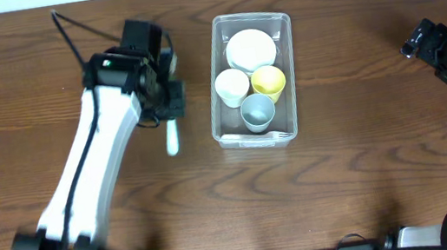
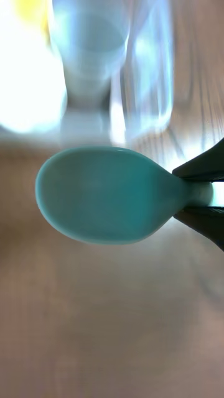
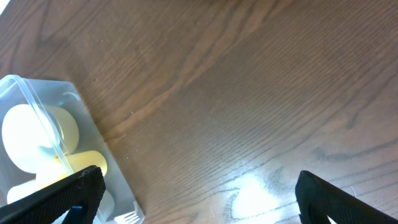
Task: Pack container
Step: 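Drop the mint-green spoon into the container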
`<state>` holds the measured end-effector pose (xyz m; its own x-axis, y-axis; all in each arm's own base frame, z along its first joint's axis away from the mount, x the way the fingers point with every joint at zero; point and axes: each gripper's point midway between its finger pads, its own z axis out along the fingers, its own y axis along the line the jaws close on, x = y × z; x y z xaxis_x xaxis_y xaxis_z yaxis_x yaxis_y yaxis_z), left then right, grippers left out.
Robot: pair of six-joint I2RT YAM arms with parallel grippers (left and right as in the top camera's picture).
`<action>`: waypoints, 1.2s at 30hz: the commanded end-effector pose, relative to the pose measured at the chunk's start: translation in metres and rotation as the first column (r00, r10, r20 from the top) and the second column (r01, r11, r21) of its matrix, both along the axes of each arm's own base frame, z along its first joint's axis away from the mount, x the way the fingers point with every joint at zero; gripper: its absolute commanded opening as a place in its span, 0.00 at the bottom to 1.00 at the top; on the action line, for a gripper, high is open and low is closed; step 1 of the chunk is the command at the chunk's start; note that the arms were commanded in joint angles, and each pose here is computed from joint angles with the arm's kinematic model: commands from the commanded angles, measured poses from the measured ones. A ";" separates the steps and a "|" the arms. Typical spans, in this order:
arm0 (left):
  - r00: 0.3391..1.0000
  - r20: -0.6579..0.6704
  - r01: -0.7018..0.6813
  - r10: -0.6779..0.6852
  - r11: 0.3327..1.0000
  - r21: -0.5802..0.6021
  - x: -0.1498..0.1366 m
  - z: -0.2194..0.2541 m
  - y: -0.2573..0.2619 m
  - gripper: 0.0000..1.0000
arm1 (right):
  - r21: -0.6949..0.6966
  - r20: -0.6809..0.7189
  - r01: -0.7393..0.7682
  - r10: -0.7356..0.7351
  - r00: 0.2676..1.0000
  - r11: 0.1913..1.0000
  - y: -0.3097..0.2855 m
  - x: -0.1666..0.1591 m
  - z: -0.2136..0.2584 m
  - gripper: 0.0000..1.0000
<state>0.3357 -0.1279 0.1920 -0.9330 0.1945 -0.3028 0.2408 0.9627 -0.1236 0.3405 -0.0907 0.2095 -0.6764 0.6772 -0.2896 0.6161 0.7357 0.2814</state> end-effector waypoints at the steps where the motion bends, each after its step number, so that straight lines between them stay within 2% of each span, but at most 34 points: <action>1: 0.936 0.156 0.319 -0.316 0.948 0.004 -0.014 0.037 -0.045 0.06 | 0.003 0.001 0.003 -0.003 1.000 1.000 0.000 -0.001 0.000 0.99; 3: 0.844 0.218 0.489 -0.490 0.870 0.060 -0.022 0.044 -0.071 0.06 | 0.003 0.001 0.003 -0.003 1.000 1.000 0.000 -0.001 0.000 0.99; 6: 0.659 0.241 0.698 -0.713 0.699 0.157 -0.039 0.040 -0.106 0.06 | 0.003 0.001 0.003 -0.003 1.000 1.000 0.000 -0.001 0.000 0.99; 7: 0.587 0.235 0.753 -0.774 0.630 0.193 -0.043 0.036 -0.116 0.06 | 0.003 0.001 0.003 -0.003 1.000 1.000 0.000 -0.001 0.000 0.99; 8: 0.489 0.220 0.814 -0.844 0.532 0.234 -0.049 0.028 -0.127 0.06 | 0.003 0.001 0.003 -0.003 1.000 1.000 0.000 -0.001 0.000 0.99; 11: 0.315 0.169 0.891 -0.934 0.352 0.288 -0.055 0.005 -0.144 0.06 | 0.003 0.001 0.003 -0.003 1.000 1.000 0.000 -0.001 0.000 0.99; 12: 0.285 0.152 0.902 -0.946 0.319 0.293 -0.054 -0.002 -0.147 0.06 | 0.003 0.001 0.003 -0.003 1.000 1.000 0.000 -0.001 0.000 0.99; 20: 0.187 0.025 0.949 -0.982 0.187 0.254 -0.046 -0.062 -0.156 0.06 | 0.003 0.001 0.003 -0.003 1.000 1.000 0.000 -0.001 0.000 0.99; 23: 0.167 -0.003 0.956 -0.986 0.161 0.244 -0.046 -0.075 -0.155 0.06 | 0.003 0.001 0.003 -0.003 1.000 1.000 0.000 -0.001 0.000 0.99; 28: 0.162 -0.014 0.957 -0.987 0.154 0.245 -0.043 -0.082 -0.157 0.06 | 0.003 0.001 0.003 -0.003 1.000 1.000 0.000 -0.001 0.000 0.99; 29: 0.163 -0.014 0.957 -0.987 0.155 0.245 -0.043 -0.082 -0.157 0.13 | 0.003 0.001 0.003 -0.003 1.000 1.000 0.000 -0.001 0.000 0.99; 30: 0.182 -0.015 0.954 -0.983 0.173 0.246 -0.042 -0.081 -0.156 0.28 | 0.003 0.001 0.003 -0.003 1.000 1.000 0.000 -0.001 0.000 0.99; 31: 0.212 -0.014 0.946 -0.977 0.202 0.252 -0.039 -0.079 -0.156 0.67 | 0.003 0.001 0.003 -0.003 1.000 1.000 0.000 -0.001 0.000 0.99; 32: 0.255 -0.010 0.934 -0.967 0.244 0.261 -0.036 -0.075 -0.155 0.98 | 0.003 0.001 0.003 -0.003 1.000 1.000 0.000 -0.001 0.000 0.99; 36: 0.413 0.058 0.862 -0.909 0.411 0.298 -0.022 -0.043 -0.156 0.98 | 0.003 0.001 0.003 -0.003 1.000 1.000 0.000 -0.001 0.000 0.99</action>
<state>0.2983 -0.2836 0.1149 -0.0025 0.9724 -0.2331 0.9922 0.0314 0.1204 0.3405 -0.0907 0.2095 -0.6764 0.6772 -0.2896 0.6161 0.7357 0.2814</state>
